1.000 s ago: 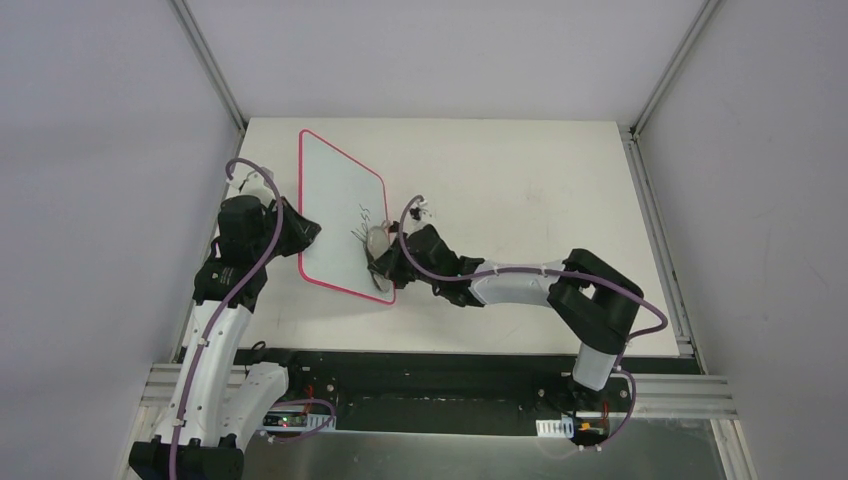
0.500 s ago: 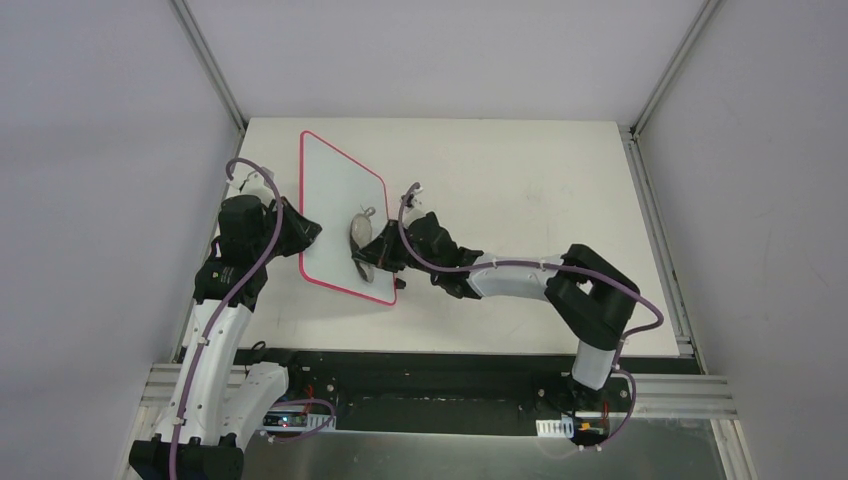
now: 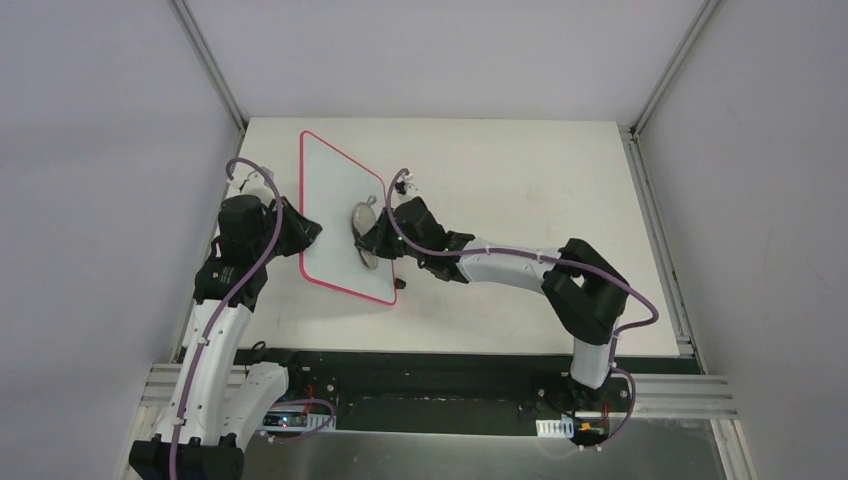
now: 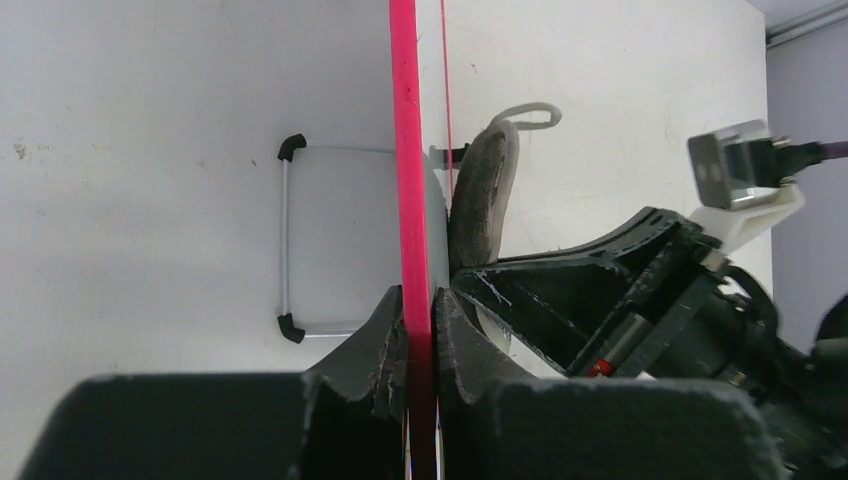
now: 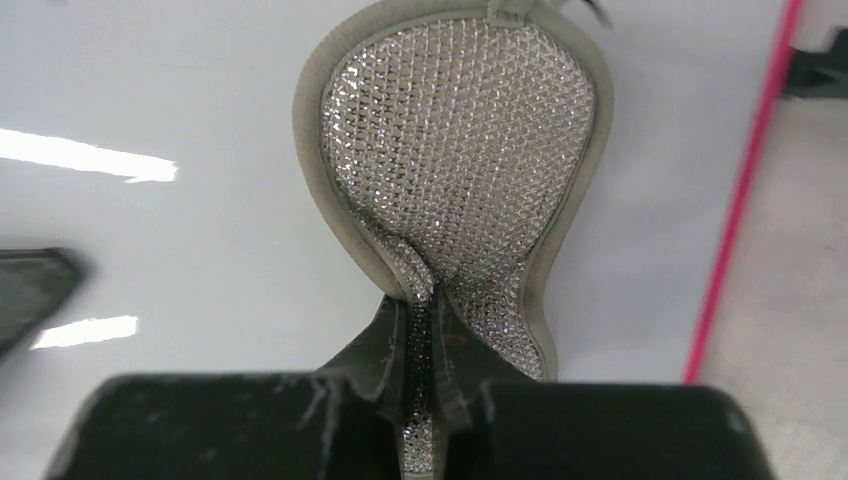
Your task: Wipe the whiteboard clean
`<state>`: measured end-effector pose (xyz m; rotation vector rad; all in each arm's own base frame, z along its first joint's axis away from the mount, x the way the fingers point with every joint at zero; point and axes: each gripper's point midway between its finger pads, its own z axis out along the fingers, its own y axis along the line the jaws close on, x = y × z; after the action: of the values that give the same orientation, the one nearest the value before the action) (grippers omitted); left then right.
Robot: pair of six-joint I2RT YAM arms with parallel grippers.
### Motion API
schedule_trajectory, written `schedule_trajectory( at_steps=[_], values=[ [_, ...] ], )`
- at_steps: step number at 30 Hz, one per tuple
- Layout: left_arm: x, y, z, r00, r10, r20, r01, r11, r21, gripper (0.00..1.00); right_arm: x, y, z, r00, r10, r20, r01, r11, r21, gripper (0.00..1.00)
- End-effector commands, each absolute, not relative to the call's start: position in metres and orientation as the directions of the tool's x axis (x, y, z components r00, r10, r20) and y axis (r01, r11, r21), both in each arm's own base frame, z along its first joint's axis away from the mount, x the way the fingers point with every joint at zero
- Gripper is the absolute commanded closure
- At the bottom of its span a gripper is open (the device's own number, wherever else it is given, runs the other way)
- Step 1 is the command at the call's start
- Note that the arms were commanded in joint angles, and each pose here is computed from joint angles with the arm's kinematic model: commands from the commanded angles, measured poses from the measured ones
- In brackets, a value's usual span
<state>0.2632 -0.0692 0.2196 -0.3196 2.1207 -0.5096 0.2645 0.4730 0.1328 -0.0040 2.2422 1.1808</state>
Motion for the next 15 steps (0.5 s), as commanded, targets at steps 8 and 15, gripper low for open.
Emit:
schedule_trajectory(
  at_steps=[8,15],
  values=[
    [0.209,-0.078,0.137,-0.819,-0.231,-0.525,-0.022,0.927,-0.374,1.00,0.246,0.517,0.190,-0.799,0.224,-0.558,-0.414,0.466,0.782,1.00],
    [0.209,-0.079,0.139,-0.815,-0.232,-0.532,-0.016,0.925,-0.379,1.00,0.271,0.453,0.066,-0.871,0.274,-0.408,-0.182,0.591,0.786,1.00]
  ],
)
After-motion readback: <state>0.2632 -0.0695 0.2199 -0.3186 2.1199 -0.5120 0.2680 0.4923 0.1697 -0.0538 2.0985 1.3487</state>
